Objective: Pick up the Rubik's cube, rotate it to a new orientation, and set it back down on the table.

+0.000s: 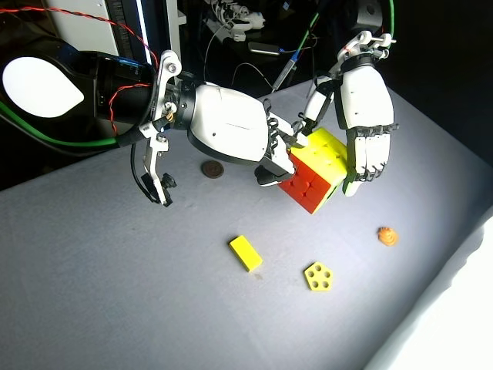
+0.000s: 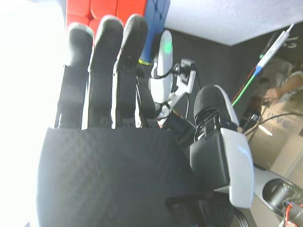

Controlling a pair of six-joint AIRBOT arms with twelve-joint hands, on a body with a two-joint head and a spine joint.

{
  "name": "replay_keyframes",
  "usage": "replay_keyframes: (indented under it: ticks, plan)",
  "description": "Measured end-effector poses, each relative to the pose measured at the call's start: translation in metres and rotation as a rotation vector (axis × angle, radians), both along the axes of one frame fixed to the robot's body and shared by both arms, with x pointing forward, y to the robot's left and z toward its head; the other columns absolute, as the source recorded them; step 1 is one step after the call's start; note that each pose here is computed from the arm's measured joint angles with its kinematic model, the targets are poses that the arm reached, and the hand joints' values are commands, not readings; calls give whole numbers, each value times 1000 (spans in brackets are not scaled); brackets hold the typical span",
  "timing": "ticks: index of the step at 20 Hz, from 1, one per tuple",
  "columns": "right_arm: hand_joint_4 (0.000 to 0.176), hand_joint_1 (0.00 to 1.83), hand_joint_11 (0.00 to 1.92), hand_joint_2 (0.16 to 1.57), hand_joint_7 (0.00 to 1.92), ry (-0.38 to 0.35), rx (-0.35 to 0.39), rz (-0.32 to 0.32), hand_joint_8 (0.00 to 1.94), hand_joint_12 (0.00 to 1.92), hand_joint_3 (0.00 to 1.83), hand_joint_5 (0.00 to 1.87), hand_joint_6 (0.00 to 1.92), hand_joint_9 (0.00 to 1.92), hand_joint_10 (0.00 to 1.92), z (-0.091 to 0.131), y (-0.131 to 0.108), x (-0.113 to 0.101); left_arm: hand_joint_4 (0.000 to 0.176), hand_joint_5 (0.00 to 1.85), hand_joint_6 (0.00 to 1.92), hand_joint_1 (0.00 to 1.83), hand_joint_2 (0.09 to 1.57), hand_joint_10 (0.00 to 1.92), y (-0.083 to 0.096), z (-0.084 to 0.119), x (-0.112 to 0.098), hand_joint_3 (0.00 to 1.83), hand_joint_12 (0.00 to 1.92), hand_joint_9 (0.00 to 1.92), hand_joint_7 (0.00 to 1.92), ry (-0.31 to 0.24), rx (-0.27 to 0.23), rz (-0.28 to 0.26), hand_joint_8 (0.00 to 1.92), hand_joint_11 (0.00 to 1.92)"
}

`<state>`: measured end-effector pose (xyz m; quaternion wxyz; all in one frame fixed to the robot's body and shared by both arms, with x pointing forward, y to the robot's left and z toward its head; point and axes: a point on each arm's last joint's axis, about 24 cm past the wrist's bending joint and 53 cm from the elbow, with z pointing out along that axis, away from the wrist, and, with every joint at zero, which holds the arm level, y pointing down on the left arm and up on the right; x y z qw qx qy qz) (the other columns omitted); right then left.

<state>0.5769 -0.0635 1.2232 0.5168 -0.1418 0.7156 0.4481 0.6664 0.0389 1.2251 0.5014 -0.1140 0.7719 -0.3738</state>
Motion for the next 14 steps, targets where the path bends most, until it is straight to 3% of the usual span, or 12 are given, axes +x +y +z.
replay_keyframes:
  ticks: [6,12,14]
  plan:
    - [0,18,416,1270,595,36,-61,-6,1049,1917,0,261,18,539,1577,-20,1,-1,3,391,1789,969,1459,1920,2,1,2,5,1921,262,445,0,-2,7,1921,308]
    - [0,50,485,1264,612,37,-55,-6,1041,1921,0,240,5,566,1581,-20,3,0,0,426,1699,1000,1442,1908,2,1,2,0,1921,255,466,-2,0,9,1921,295]
    - [0,17,421,1274,571,40,-53,-1,1070,1921,1,237,5,530,1607,-21,6,-1,0,422,1727,987,1446,1912,3,2,3,0,1921,249,453,-6,4,11,1921,294]
